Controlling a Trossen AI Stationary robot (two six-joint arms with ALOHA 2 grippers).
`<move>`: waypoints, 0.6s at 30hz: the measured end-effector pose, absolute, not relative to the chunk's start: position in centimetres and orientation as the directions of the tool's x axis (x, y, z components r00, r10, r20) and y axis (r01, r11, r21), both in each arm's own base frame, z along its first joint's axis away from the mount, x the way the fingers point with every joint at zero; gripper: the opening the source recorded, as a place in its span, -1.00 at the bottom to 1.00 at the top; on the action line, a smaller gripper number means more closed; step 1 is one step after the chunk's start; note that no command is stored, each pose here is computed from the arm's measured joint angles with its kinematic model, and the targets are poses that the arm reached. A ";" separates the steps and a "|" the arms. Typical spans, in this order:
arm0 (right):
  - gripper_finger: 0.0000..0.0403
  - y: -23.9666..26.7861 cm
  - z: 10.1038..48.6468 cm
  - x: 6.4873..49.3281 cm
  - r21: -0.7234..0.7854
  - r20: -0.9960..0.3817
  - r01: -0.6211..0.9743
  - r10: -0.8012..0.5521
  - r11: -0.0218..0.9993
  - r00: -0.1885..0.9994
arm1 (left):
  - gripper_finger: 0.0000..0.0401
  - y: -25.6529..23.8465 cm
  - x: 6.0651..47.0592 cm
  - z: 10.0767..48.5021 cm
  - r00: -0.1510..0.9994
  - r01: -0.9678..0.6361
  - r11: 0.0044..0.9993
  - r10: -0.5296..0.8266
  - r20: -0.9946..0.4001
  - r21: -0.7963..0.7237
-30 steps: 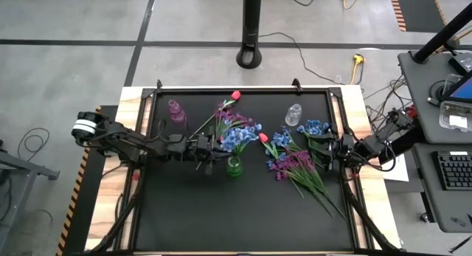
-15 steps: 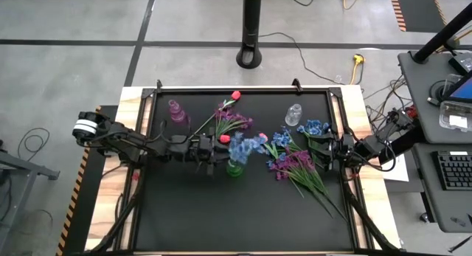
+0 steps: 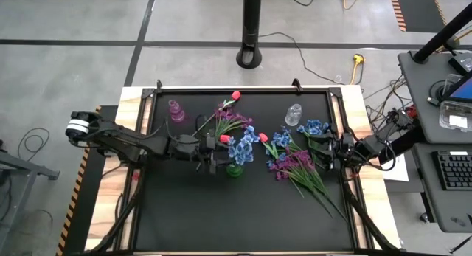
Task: Sort flowers into vase by color
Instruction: Put the top left purple flower into the purple crystal vase
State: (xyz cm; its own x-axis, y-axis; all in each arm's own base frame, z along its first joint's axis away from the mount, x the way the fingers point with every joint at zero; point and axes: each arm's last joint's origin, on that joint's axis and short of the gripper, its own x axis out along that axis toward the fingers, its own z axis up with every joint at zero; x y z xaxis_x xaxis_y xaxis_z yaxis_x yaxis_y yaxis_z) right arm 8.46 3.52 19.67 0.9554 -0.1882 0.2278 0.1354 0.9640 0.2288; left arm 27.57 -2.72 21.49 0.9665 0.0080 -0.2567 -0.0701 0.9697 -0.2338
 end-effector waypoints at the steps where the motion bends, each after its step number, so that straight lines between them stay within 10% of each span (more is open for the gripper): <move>1: 0.11 3.5 19.7 8.5 0.232 0.231 0.135 -0.189 0.963 0.954 | 0.21 -2.7 27.6 22.0 0.954 -0.080 0.969 0.007 -0.299 -0.235; 9: 0.15 3.5 20.0 8.6 0.282 0.249 0.127 -0.201 0.951 0.947 | 0.21 -2.9 27.0 27.0 0.763 -0.228 0.949 0.034 -0.645 -0.219; 18: 0.12 4.3 20.0 10.2 0.231 0.227 0.156 -0.209 0.960 0.951 | 0.21 -4.4 26.6 30.9 0.672 -0.394 0.890 0.108 -0.732 -0.230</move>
